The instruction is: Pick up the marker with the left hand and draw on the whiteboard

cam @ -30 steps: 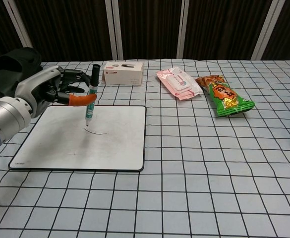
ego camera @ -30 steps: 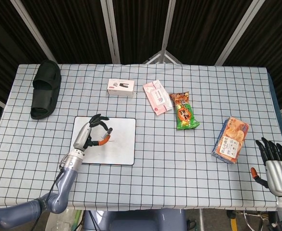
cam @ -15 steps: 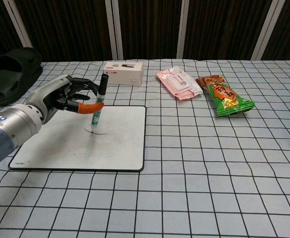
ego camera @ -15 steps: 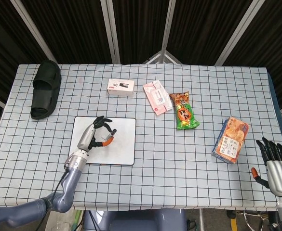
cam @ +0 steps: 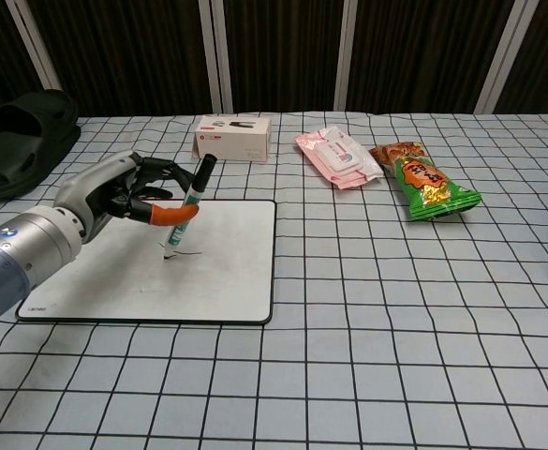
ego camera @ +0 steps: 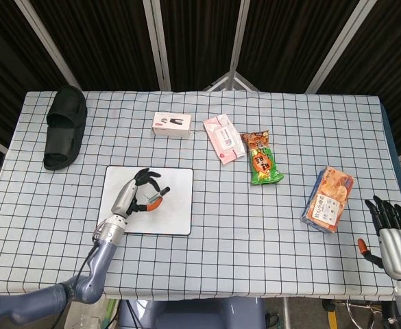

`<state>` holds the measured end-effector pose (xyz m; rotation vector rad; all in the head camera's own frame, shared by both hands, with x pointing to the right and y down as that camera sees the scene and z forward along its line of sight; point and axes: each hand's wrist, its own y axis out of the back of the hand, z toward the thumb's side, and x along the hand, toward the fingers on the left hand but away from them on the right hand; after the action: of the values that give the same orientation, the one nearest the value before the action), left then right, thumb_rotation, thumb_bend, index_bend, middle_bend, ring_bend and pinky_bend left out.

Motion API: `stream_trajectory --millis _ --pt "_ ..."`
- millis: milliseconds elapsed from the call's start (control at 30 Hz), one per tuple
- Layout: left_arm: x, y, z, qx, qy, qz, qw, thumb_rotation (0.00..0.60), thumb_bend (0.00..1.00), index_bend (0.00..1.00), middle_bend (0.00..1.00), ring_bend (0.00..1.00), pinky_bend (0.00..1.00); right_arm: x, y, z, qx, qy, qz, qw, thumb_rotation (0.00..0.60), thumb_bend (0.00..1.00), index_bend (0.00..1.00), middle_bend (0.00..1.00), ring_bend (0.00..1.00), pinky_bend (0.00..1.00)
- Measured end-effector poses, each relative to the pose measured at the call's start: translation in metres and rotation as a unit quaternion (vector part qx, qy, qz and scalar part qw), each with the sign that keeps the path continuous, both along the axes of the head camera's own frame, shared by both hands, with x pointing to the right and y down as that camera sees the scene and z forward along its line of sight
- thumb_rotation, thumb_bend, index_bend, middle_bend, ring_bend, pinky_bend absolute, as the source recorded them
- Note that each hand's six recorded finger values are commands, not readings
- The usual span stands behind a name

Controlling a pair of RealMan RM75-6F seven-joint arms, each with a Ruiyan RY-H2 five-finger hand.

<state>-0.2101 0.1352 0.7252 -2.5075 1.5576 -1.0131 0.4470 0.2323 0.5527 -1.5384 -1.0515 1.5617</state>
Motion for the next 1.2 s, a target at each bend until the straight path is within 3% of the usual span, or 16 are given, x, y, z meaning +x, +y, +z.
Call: stream_trajectory --millis 300,700,800,1000,1200 --pt "-0.01 0.008 -0.012 -0.004 0.007 -0.003 1.0 0.6 0.51 0.77 0.24 0.08 0.14 0.001 -0.001 0.0 0.001 0.001 0.001 1.0 0.6 0.36 0.0 0.0 0.0 0.0" --pt "-0.044 0.004 -0.056 0.019 0.024 -0.031 0.9991 0.6 0.51 0.77 0.24 0.08 0.14 -0.001 -0.001 0.0 0.003 0.002 0.0 1.0 0.6 0.36 0.0 0.0 0.0 0.0" --pt "-0.052 -0.001 -0.058 0.03 0.002 -0.024 0.9993 0.6 0.51 0.77 0.24 0.08 0.14 -0.002 0.0 0.001 0.002 0.003 0.0 1.0 0.6 0.36 0.0 0.0 0.0 0.0" --pt "-0.069 -0.002 -0.053 0.051 -0.092 0.029 0.994 0.6 0.51 0.77 0.24 0.08 0.14 -0.001 0.0 0.001 0.001 0.004 0.001 1.0 0.6 0.36 0.0 0.0 0.0 0.0" --pt "-0.092 0.0 -0.04 0.064 -0.218 0.098 0.969 0.6 0.51 0.76 0.24 0.08 0.14 -0.002 0.0 0.001 0.001 0.005 -0.001 1.0 0.6 0.36 0.0 0.0 0.0 0.0"
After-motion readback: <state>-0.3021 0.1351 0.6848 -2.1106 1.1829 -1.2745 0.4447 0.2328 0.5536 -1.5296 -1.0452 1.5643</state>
